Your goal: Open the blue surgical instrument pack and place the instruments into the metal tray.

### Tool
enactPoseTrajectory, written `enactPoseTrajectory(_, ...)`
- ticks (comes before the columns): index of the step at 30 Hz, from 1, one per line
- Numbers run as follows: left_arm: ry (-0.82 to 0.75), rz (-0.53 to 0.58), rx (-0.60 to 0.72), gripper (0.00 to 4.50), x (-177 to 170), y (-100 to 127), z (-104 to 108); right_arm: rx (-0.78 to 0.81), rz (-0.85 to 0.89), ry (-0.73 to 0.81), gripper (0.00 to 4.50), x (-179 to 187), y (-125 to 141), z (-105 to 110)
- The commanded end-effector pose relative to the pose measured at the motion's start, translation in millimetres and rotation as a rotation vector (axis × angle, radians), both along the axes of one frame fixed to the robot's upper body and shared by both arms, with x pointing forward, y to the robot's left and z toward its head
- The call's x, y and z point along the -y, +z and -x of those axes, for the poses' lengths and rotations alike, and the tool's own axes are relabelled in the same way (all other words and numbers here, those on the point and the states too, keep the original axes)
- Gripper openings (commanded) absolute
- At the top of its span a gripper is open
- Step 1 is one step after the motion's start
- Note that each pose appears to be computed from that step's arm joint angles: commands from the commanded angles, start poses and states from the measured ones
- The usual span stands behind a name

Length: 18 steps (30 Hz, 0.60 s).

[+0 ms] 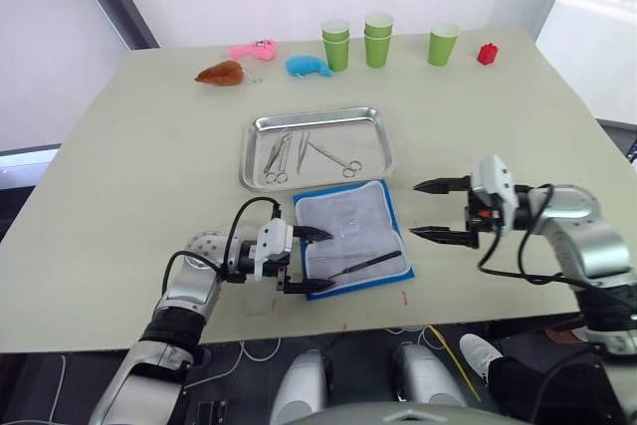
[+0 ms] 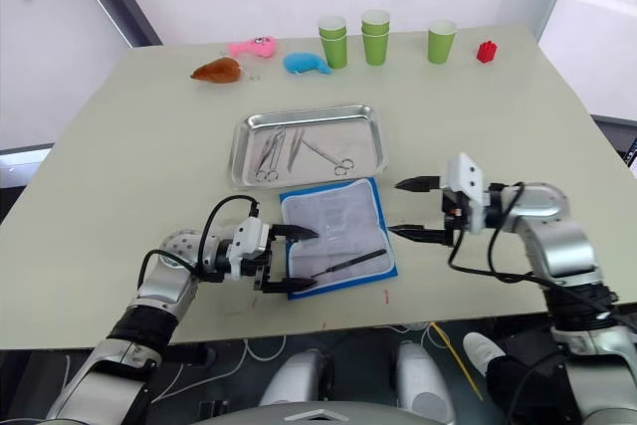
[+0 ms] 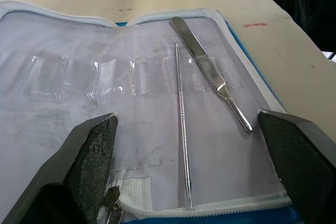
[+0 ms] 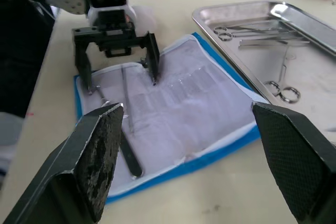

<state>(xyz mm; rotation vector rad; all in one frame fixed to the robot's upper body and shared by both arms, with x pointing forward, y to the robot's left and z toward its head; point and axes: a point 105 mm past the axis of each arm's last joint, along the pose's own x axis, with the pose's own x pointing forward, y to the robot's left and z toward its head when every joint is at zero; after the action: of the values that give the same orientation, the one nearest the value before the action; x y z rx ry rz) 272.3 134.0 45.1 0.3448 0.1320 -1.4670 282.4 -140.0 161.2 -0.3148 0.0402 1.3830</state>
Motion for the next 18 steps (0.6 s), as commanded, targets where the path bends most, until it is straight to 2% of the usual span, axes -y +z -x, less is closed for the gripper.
enactPoseTrajectory(1, 0.025, -0.127, -0.209, 4.5, -14.2, -53.1, 25.1, 0.067, -0.039, 0.075, 4.06, 22.2, 38.5, 21.5)
enactPoseTrajectory(4, 0.03, -0.127, -0.211, 4.5, -16.1, -53.9, 25.4, 0.07, -0.011, 0.098, 4.06, 35.2, 52.0, 32.9)
enactPoseTrajectory(5, 0.031, -0.128, -0.213, 4.5, -16.6, -54.4, 25.7, 0.068, -0.001, 0.104, 4.29, 39.3, 55.8, 36.2)
enactPoseTrajectory(9, 0.024, -0.129, -0.216, 4.5, -16.6, -54.6, 26.9, 0.063, 0.036, 0.117, 4.29, 51.7, 65.4, 44.0)
enactPoseTrajectory(14, 0.023, -0.131, -0.214, 4.5, -18.0, -53.9, 25.7, 0.052, 0.065, 0.116, 4.29, 59.3, 69.3, 48.0)
enactPoseTrajectory(18, 0.018, -0.129, -0.212, 4.5, -16.1, -53.3, 25.2, 0.067, 0.075, 0.111, 4.29, 50.9, 61.4, 43.3)
